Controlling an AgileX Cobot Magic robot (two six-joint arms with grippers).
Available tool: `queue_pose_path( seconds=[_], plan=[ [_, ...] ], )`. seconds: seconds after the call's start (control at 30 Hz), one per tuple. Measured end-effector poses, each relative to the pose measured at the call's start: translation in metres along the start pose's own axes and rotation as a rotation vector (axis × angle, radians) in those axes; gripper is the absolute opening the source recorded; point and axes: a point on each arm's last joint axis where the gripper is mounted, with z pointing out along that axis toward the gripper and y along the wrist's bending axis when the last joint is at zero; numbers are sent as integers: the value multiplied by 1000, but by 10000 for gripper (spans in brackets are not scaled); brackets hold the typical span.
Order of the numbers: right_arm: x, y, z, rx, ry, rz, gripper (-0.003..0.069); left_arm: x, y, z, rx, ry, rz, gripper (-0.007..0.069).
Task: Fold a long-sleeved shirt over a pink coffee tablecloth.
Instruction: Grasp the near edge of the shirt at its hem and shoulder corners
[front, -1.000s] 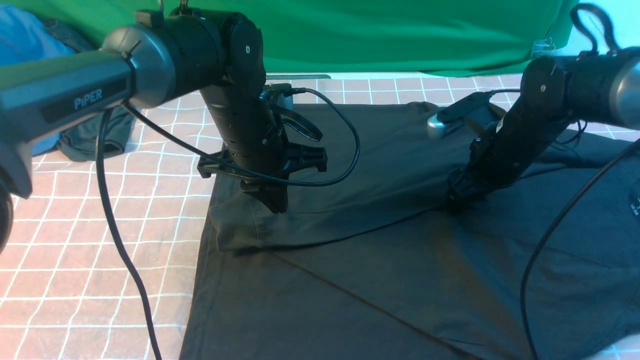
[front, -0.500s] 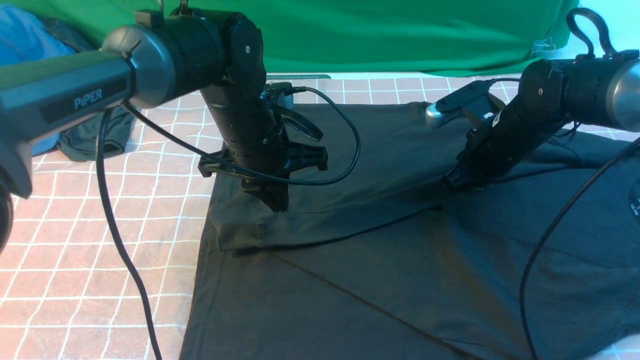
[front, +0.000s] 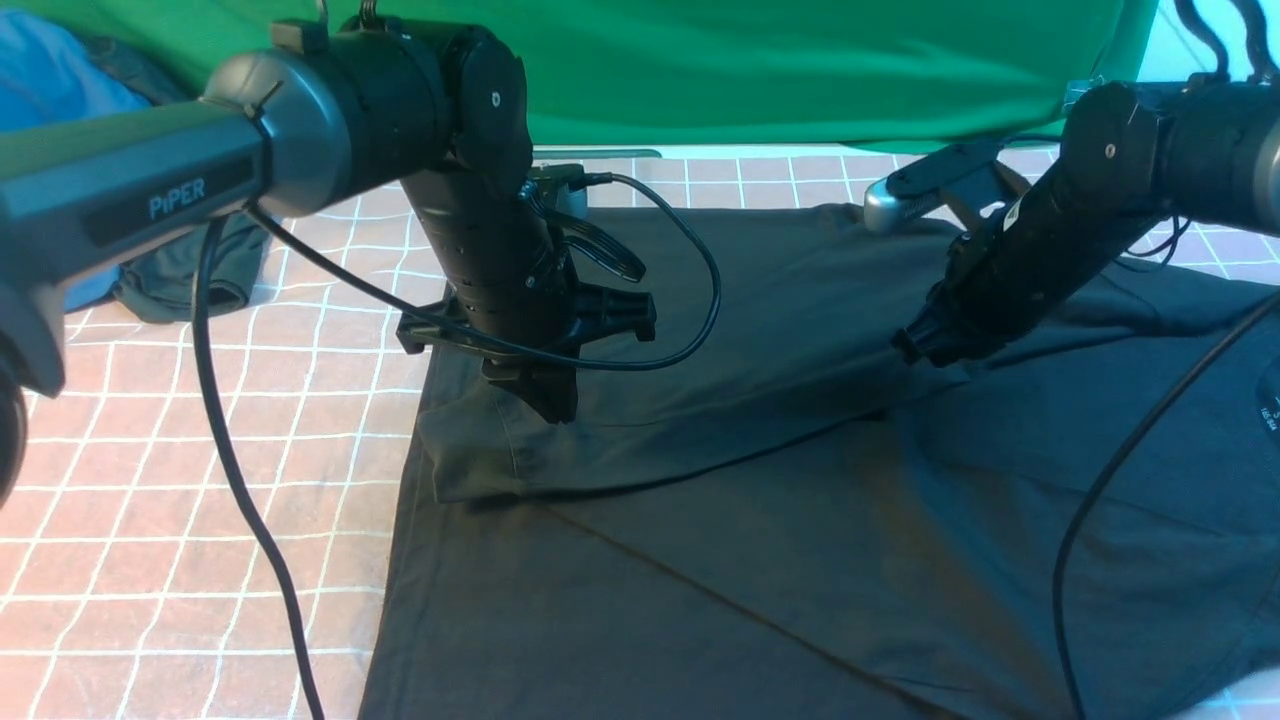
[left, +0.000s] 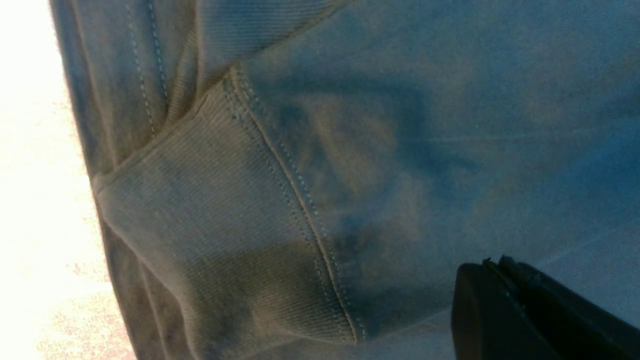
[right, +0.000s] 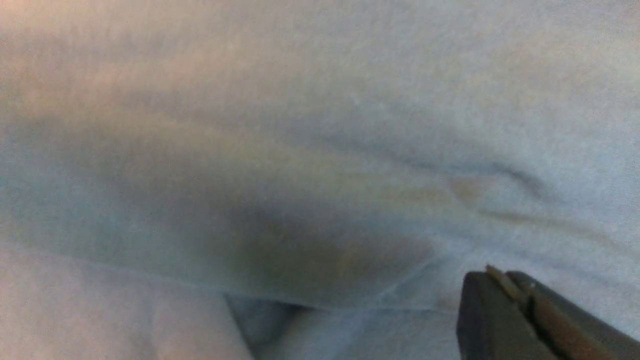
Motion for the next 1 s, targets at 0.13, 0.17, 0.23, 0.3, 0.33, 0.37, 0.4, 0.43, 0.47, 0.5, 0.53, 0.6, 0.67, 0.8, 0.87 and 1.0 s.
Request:
queue_pose_path(
  seconds=[0.13, 0.17, 0.23, 0.3, 0.33, 0.37, 0.4, 0.43, 0.47, 0.5, 0.53, 0.6, 0.67, 0.8, 0.87, 1.0],
  plan=[
    [2, -2, 13, 7, 5, 4, 310, 0, 0, 0, 0, 0, 1, 14],
    [3, -3, 17, 10, 10, 0, 380, 0, 0, 0, 0, 0, 1, 14],
    [5, -4, 27, 18, 21, -10, 454, 0, 0, 0, 0, 0, 1, 14],
    [5, -5, 31, 21, 22, -6, 470, 0, 0, 0, 0, 0, 2, 14],
    [5, -5, 31, 21, 21, -4, 460, 0, 0, 0, 0, 0, 2, 14],
    [5, -5, 32, 21, 22, -1, 444, 0, 0, 0, 0, 0, 2, 14],
    [5, -5, 32, 21, 22, 1, 414, 0, 0, 0, 0, 0, 2, 14],
    [5, -5, 32, 20, 21, 3, 373, 0, 0, 0, 0, 0, 2, 14],
    [5, -5, 32, 20, 22, 4, 323, 0, 0, 0, 0, 0, 2, 14],
    [5, -5, 33, 19, 21, 5, 290, 0, 0, 0, 0, 0, 3, 14],
    [4, -5, 33, 19, 21, 7, 267, 0, 0, 0, 0, 0, 3, 14],
    [4, -5, 33, 19, 20, 2, 107, 0, 0, 0, 0, -1, 5, 14],
    [4, -5, 33, 21, 20, -6, 62, 0, 0, 0, 1, -4, 5, 14],
    [5, -4, 28, 18, 37, -18, 39, 0, 0, 0, 1, -4, 11, 14],
    [7, -4, 22, 10, 63, -19, 39, 0, 0, 0, 1, -5, 16, 14],
    [6, -2, -4, 4, 75, -12, 39, 0, 0, 0, 1, -4, 17, 14]
  ],
)
